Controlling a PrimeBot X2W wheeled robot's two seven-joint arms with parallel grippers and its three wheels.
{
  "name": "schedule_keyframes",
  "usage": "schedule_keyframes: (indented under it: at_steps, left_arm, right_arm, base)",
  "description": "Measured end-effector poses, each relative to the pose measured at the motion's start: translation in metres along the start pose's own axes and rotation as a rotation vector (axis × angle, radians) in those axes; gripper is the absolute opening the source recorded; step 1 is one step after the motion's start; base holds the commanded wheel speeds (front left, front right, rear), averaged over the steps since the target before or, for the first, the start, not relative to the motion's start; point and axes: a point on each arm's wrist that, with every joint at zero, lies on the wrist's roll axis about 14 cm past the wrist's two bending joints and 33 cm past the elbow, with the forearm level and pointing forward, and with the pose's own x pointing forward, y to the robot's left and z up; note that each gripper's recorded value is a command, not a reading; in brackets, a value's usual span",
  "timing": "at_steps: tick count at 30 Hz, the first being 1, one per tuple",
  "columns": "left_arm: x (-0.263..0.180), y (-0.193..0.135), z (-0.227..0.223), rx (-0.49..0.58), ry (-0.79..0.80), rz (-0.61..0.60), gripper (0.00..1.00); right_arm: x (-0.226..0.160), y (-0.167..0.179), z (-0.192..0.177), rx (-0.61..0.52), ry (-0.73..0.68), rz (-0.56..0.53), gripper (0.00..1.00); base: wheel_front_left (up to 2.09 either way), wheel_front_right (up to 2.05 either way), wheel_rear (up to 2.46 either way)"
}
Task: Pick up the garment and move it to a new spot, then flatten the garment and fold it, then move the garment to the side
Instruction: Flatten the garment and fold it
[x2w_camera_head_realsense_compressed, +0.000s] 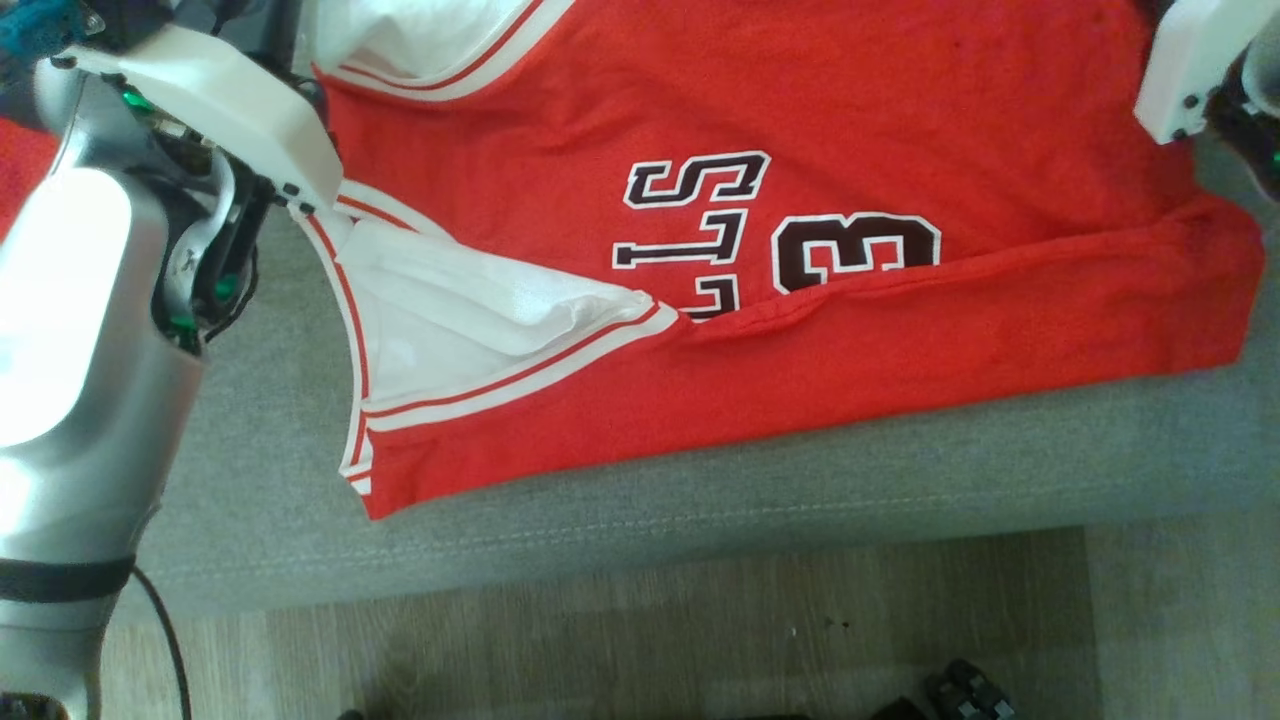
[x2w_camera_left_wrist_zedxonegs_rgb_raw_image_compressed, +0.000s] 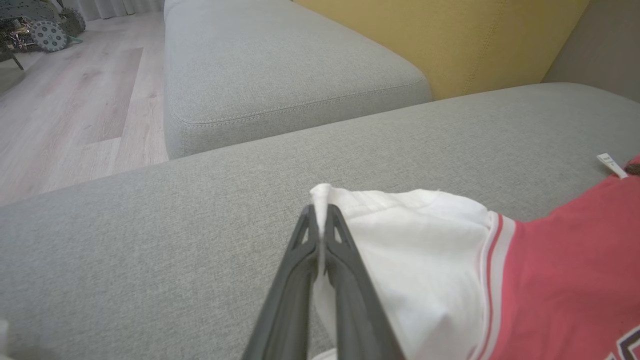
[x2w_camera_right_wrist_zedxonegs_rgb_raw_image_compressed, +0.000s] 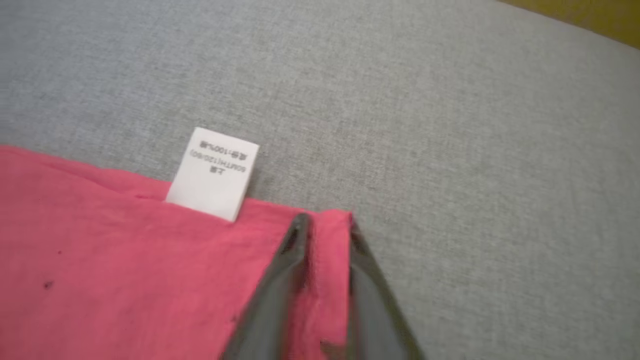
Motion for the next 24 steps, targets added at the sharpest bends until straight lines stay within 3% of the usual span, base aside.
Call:
schedule_keyframes:
  at_steps: [12, 24]
  left_arm:
    - [0.0, 0.008, 0.008, -0.011, -0.011, 0.034, 0.0]
    - [0.028, 0.02, 0.043, 0.036, -0.084, 0.069, 0.0]
  right_arm:
    - [-0.015, -0.023, 0.026, -0.004, -0.207, -0.07, 0.0]
    - [-0.027, -0.045, 0.067, 0.004, -0.402, -0.163, 0.0]
  base:
    - [0.0, 0.0, 0.0]
    - [0.0, 0.0, 0.0]
